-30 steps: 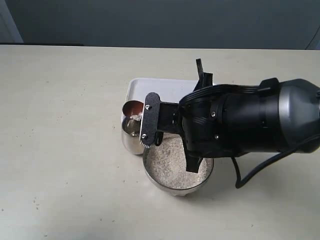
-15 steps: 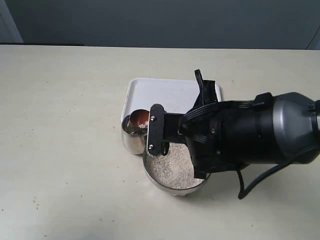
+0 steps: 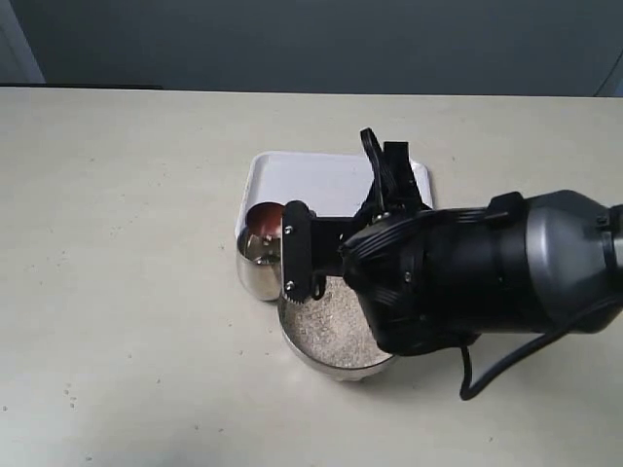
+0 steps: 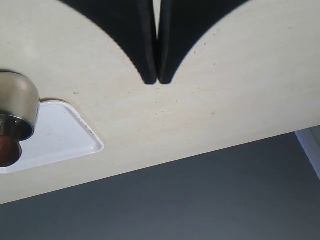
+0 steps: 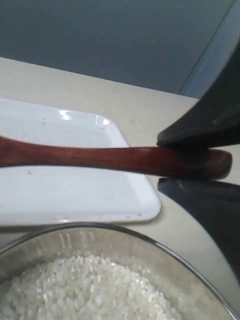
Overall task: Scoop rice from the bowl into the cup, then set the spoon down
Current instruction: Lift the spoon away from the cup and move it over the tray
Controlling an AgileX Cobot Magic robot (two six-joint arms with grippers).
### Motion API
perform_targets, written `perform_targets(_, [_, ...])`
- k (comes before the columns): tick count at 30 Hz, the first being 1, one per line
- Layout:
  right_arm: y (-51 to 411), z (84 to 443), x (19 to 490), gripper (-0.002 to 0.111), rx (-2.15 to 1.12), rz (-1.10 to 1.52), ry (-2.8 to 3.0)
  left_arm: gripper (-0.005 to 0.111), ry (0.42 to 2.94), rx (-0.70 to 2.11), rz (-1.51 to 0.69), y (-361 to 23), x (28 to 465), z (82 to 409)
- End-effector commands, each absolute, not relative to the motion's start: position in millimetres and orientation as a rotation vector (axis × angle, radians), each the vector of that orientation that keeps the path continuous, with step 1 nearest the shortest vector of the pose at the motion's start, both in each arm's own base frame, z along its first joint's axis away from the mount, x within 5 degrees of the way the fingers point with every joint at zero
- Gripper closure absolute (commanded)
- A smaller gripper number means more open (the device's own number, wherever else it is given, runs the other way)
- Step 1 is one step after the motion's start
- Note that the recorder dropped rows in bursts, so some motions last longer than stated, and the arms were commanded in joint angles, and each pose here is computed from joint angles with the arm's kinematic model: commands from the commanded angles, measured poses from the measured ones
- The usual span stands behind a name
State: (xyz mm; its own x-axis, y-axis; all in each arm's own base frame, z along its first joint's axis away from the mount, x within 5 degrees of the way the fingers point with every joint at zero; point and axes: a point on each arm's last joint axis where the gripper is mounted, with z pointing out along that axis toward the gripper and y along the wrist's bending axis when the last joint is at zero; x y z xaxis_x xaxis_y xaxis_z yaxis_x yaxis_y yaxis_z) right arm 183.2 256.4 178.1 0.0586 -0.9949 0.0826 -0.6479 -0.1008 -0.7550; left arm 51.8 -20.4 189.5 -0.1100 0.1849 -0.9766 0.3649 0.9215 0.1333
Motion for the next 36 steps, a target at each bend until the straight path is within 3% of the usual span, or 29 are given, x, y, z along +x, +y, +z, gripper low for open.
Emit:
perform_targets(1, [257.7,180.9,181.7,0.109,-1.78,-0.88,1.604,0.106,1.673,0.413,-0.166,-20.3,51.6,191.7])
perform_targets(11, [255.5,182.9,181.5,0.109,-1.724,-0.901,1.64,0.106,1.673,0.413,-0.166,-20.3,51.6,191.7])
perform_targets(23, [218.7,208.0,231.9,0.109,-1.355,-0.756,1.959,0.106,1.673,0.413,-0.166,-20.3,51.6,191.7])
perform_targets(27, [209.6,204.3,243.3,0.109,-1.358,-0.673,2.013,0.106,1.673,0.413,-0.166,-20.3,51.6,191.7])
perform_targets(30, [209.8,196.3,262.1,0.109,-1.383,-0.452,1.981,0.106,1.673,0.413,-0.166,-20.3,51.6,191.7])
perform_targets(36, [203.4,172.4,290.6,0.109,-1.327,-0.463,2.097,0.106,1.673,0.413,-0.166,-20.3,51.6,191.7])
